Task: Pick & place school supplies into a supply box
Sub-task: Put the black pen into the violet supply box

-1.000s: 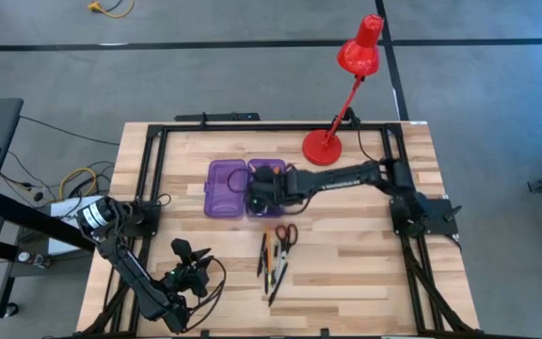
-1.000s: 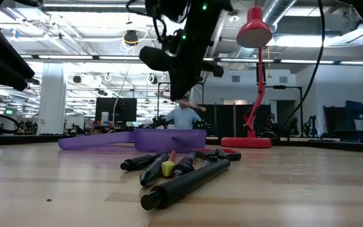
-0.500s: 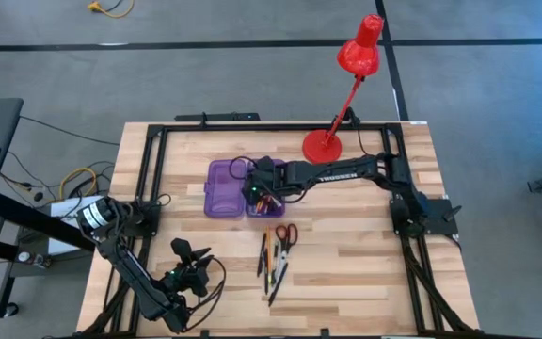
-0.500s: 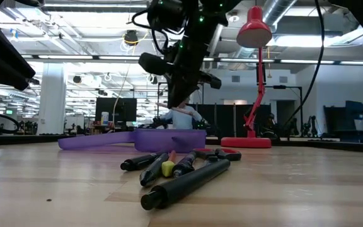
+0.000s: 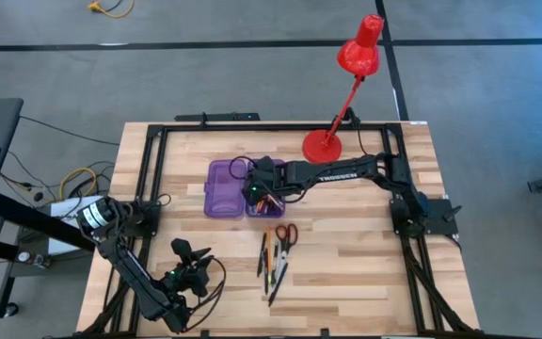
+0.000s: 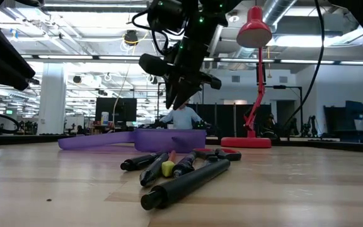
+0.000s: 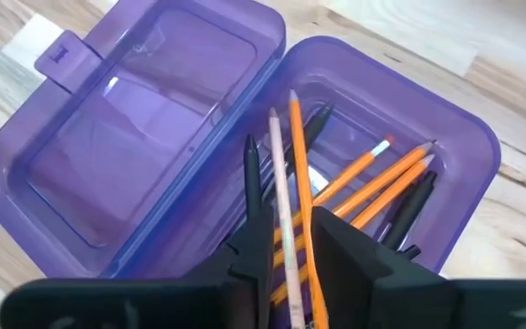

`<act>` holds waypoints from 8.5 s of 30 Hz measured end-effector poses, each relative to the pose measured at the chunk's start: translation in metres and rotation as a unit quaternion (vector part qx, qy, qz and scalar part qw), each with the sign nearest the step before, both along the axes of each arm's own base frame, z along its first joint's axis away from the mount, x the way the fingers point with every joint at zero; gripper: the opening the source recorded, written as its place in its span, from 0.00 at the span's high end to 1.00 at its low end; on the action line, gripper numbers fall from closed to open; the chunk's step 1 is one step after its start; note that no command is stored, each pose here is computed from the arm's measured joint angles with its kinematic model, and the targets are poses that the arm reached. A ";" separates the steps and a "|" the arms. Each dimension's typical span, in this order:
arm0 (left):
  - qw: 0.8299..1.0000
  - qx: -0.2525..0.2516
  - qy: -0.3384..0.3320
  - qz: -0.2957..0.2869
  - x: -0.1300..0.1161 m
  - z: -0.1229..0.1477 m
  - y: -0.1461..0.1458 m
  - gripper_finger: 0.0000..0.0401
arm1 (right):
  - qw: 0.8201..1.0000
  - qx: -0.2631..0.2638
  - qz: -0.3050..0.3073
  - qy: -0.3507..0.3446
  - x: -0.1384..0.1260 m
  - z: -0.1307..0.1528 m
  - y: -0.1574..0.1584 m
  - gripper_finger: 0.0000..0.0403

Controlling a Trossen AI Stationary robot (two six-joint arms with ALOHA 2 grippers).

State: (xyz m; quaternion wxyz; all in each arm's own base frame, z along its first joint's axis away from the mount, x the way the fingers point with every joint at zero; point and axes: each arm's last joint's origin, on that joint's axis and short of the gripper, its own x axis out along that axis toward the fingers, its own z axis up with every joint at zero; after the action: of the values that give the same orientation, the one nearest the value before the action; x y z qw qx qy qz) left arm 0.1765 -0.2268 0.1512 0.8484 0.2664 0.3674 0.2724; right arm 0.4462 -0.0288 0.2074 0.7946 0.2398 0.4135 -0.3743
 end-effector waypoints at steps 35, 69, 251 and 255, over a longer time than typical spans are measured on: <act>0.991 0.012 0.087 -0.101 0.053 -0.009 0.000 0.75 | 0.940 -0.212 0.206 0.172 -0.097 -0.001 0.223 0.81; 0.908 -0.417 0.035 -0.002 0.175 0.018 0.077 0.75 | 0.955 -0.266 0.119 0.062 -0.224 -0.024 0.309 0.81; 0.936 -0.241 0.044 0.254 0.206 0.042 0.213 0.97 | 0.951 -0.272 0.145 0.016 -0.197 -0.031 0.304 0.81; 0.925 -0.262 0.039 0.271 0.207 0.041 0.226 0.94 | 0.950 -0.274 0.146 0.019 -0.197 -0.030 0.303 0.81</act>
State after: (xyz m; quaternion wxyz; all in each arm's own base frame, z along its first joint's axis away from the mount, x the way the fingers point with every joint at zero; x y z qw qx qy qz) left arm 0.3834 -0.0003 0.1924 0.7668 -0.0653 0.5164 0.3757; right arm 0.2491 0.2744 0.1771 0.8675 -0.0571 0.3406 -0.3580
